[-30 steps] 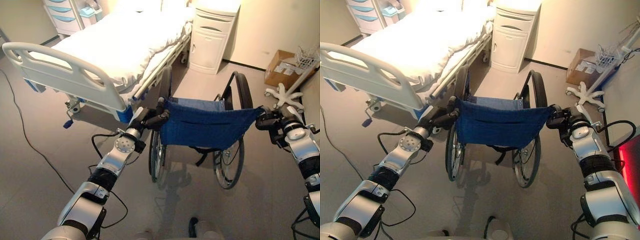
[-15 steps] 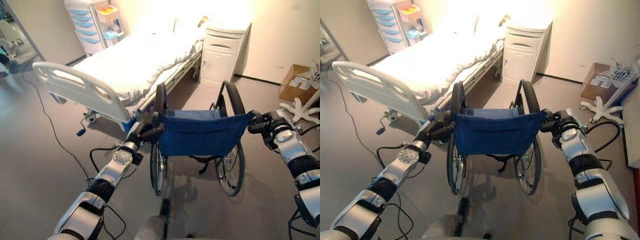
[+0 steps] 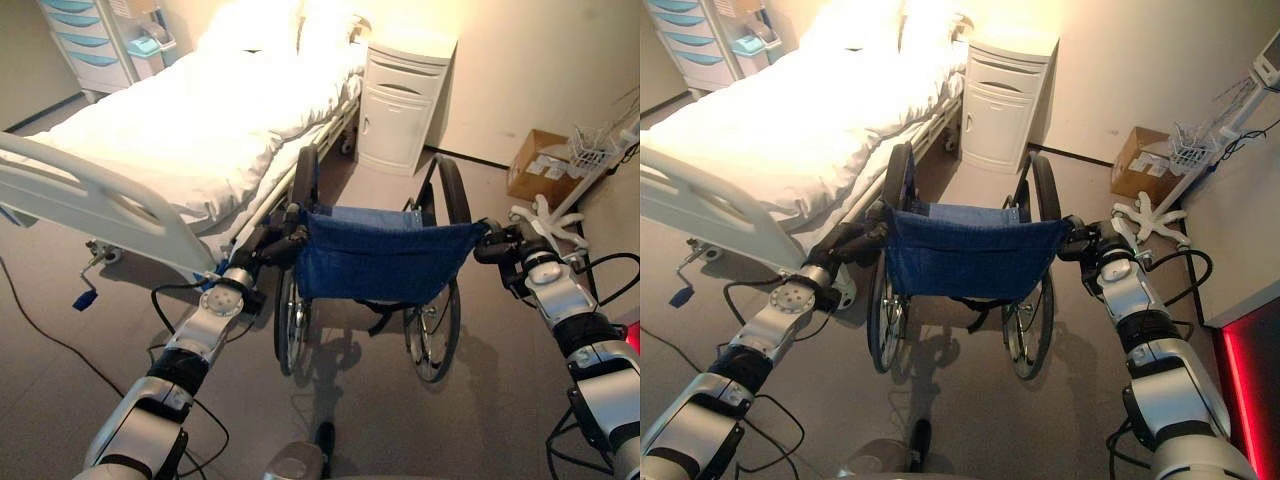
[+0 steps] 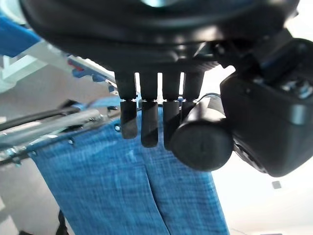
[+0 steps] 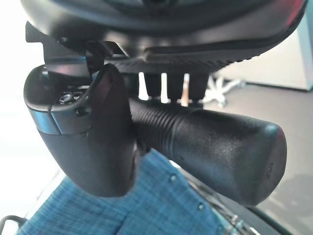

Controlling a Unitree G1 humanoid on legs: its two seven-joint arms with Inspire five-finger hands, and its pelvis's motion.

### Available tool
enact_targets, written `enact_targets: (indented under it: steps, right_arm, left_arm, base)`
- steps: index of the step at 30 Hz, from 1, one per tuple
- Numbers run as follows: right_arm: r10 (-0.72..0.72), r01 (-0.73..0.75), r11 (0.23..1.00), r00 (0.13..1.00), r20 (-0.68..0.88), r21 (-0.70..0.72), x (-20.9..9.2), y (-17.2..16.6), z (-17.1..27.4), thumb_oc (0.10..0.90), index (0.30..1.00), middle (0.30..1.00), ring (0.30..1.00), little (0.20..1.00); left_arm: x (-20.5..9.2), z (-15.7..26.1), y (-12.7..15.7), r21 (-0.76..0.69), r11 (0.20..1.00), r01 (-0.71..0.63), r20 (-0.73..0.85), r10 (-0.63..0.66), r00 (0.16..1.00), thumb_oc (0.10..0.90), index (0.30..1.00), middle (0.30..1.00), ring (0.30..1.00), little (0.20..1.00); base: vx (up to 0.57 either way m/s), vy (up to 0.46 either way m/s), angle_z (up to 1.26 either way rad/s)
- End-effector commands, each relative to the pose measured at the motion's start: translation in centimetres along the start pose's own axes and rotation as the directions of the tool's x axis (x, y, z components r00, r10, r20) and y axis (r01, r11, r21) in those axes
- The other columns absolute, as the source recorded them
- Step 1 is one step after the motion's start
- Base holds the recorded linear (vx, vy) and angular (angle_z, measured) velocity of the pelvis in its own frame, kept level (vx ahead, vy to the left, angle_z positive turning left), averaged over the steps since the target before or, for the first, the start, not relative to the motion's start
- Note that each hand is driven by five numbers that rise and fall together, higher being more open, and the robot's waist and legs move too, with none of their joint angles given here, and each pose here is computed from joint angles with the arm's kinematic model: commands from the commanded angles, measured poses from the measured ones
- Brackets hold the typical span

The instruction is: Push the wheelchair next to the bed

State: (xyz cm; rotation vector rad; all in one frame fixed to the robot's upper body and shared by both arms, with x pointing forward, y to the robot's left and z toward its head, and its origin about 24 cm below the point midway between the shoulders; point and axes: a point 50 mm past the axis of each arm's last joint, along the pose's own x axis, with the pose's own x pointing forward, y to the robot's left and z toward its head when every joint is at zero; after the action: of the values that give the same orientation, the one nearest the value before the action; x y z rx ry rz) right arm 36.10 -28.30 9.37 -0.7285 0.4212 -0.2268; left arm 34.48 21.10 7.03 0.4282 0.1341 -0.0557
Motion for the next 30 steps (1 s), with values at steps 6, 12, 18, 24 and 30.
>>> enact_targets:
  steps: [6,12,18,24,30]
  right_arm:
    - [0.317,-0.313,0.948,0.945,0.085,-0.062,-2.0,7.9,-1.6,0.400,0.300,0.300,0.300,0.300]
    - [0.339,-0.336,0.940,0.940,0.050,-0.059,-2.3,8.3,-2.6,0.400,0.300,0.300,0.300,0.300]
    - [0.334,-0.332,0.941,0.943,0.009,-0.071,-2.3,7.4,-2.9,0.400,0.300,0.300,0.300,0.300]
    - [0.317,-0.317,0.946,0.948,-0.010,-0.069,-2.2,5.5,-2.1,0.400,0.300,0.300,0.300,0.300]
    - [0.295,-0.296,0.953,0.955,-0.022,-0.059,-2.0,4.0,-1.0,0.400,0.300,0.300,0.300,0.300]
  left_arm:
    - [-0.2,-2.0,0.7,0.161,0.982,-0.094,-0.069,0.106,0.992,0.400,0.300,0.300,0.300,0.300]
    - [-1.0,-3.3,0.2,0.169,0.981,-0.099,-0.092,0.116,0.989,0.400,0.300,0.300,0.300,0.300]
    - [-0.9,-2.6,0.3,0.183,0.977,-0.111,-0.029,0.119,0.993,0.400,0.300,0.300,0.300,0.300]
    - [0.0,-0.1,0.4,0.158,0.980,-0.120,0.050,0.114,0.992,0.400,0.300,0.300,0.300,0.300]
    - [0.7,1.8,-0.9,0.165,0.985,-0.044,0.092,0.029,0.995,0.400,0.300,0.300,0.300,0.300]
  base:
    - [0.23,0.136,-0.07]
    - [0.19,0.075,-0.05]
    - [0.25,-0.001,0.11]
    - [0.41,-0.072,0.88]
    - [0.45,-0.237,0.85]
